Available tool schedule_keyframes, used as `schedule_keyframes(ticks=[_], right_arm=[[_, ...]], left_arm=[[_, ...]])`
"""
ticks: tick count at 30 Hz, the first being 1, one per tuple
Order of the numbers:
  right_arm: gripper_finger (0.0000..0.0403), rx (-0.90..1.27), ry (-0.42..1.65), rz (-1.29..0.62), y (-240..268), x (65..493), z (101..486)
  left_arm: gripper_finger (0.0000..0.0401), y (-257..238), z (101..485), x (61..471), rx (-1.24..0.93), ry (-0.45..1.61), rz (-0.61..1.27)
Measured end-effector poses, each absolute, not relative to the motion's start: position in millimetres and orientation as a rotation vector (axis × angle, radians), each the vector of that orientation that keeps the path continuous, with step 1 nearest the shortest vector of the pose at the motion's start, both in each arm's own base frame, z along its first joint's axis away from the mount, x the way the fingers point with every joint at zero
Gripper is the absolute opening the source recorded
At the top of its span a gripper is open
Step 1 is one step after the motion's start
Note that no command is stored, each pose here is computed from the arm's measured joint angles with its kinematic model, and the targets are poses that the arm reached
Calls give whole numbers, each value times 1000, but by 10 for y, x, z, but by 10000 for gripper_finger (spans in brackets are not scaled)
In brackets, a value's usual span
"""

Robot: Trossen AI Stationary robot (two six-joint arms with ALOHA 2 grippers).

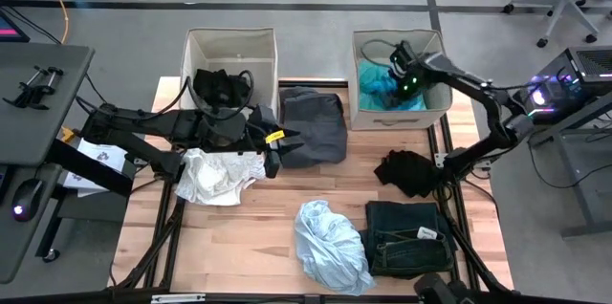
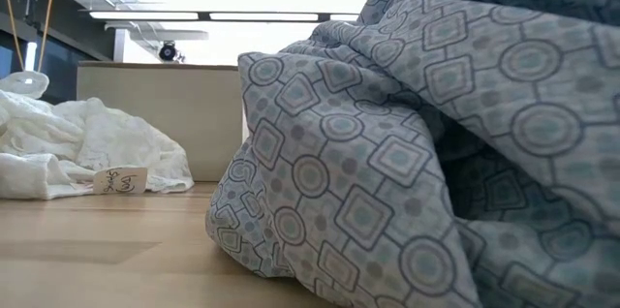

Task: Sort clothes
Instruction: Put the blue shorts into the right laundry organizer

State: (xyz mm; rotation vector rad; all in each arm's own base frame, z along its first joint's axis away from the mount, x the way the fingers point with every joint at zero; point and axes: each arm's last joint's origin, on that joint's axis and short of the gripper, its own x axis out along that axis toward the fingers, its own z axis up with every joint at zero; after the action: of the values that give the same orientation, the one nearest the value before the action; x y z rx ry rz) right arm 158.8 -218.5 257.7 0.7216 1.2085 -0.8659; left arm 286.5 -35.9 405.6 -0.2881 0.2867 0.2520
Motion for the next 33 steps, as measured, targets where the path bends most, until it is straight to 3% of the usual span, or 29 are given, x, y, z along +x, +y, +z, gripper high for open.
schedule_keyframes(ticks=[8, 15, 19, 29, 33], right_arm=[[228, 692, 1050, -801, -2184, 1642, 3427], [229, 472, 854, -882, -1976, 1680, 3873], [228, 487, 866, -910, -2063, 1693, 3624], [218, 682, 1015, -973, -2299, 1649, 2293], [213, 705, 1021, -978, -2285, 1625, 2280]], left_arm=[[133, -78, 3939, 2947, -325, 338, 371], [133, 174, 3662, 3214, -402, 440, 363], [133, 182, 3502, 3353, -432, 511, 273], [133, -9, 3458, 3401, -513, 557, 123], [133, -27, 3460, 3401, -494, 544, 165]])
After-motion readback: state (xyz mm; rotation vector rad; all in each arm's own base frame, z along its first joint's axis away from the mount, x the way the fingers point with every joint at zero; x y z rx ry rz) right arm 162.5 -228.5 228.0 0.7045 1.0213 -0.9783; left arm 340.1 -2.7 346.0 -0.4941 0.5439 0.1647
